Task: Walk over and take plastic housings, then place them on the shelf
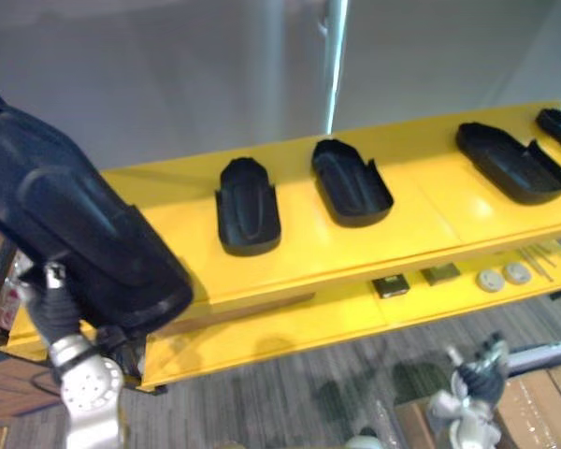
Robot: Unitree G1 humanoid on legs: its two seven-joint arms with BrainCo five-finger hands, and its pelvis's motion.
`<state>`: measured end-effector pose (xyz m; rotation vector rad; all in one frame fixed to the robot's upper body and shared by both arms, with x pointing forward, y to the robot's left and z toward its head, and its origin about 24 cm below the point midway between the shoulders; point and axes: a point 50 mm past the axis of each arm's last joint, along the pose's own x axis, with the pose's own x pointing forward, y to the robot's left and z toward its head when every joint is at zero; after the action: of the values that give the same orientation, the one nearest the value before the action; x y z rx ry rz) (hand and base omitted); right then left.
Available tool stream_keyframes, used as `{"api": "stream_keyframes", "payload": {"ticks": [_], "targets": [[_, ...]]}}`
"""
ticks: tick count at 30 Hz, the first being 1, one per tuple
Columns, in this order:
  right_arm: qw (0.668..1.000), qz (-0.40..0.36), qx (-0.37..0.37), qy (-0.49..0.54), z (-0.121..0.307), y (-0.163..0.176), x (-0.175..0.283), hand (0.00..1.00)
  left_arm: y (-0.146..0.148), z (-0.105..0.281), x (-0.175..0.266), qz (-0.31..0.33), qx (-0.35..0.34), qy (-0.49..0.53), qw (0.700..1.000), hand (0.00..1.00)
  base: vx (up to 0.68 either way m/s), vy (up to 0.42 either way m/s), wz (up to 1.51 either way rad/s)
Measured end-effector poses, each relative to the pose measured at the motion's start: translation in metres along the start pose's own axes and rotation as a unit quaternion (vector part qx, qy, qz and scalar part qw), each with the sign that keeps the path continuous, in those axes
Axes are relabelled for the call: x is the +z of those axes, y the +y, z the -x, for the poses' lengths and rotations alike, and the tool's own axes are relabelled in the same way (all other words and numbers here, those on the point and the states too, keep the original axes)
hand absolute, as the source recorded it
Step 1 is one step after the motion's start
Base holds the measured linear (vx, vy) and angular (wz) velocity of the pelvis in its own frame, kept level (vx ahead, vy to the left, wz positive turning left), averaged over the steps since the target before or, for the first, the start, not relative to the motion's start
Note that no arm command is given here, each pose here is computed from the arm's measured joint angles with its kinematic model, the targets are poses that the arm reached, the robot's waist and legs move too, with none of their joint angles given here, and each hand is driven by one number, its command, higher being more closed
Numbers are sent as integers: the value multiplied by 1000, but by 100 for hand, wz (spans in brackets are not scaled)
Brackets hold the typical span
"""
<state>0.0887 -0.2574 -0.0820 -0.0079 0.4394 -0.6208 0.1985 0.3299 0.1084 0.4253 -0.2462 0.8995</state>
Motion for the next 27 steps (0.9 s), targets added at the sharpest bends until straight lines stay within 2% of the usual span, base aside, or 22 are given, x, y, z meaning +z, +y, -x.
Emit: {"api": "stream_keyframes", "payload": {"ticks": [4,10,11,15,18,27], "targets": [[995,28,40,83,10,2,-31,0,6,-54,-9,-75,-1,30,997,100,-97,-59,-11],[976,38,28,212,35,-11,-76,0,22,-86,-30,-171,-12,112,979,100,-48,-21,-11],[969,38,20,241,44,-16,-86,0,26,-95,-31,-205,-21,126,970,100,-16,-3,-15],[956,33,10,292,60,-24,-102,0,31,-116,-24,-264,-68,145,951,100,-1,-2,-5],[953,29,4,301,63,-26,-105,0,25,-124,-21,-300,-118,157,934,100,-7,-5,-6],[951,-27,-29,306,64,-33,-107,0,3,-119,-33,-342,-230,200,889,100,-7,-3,-4]]}}
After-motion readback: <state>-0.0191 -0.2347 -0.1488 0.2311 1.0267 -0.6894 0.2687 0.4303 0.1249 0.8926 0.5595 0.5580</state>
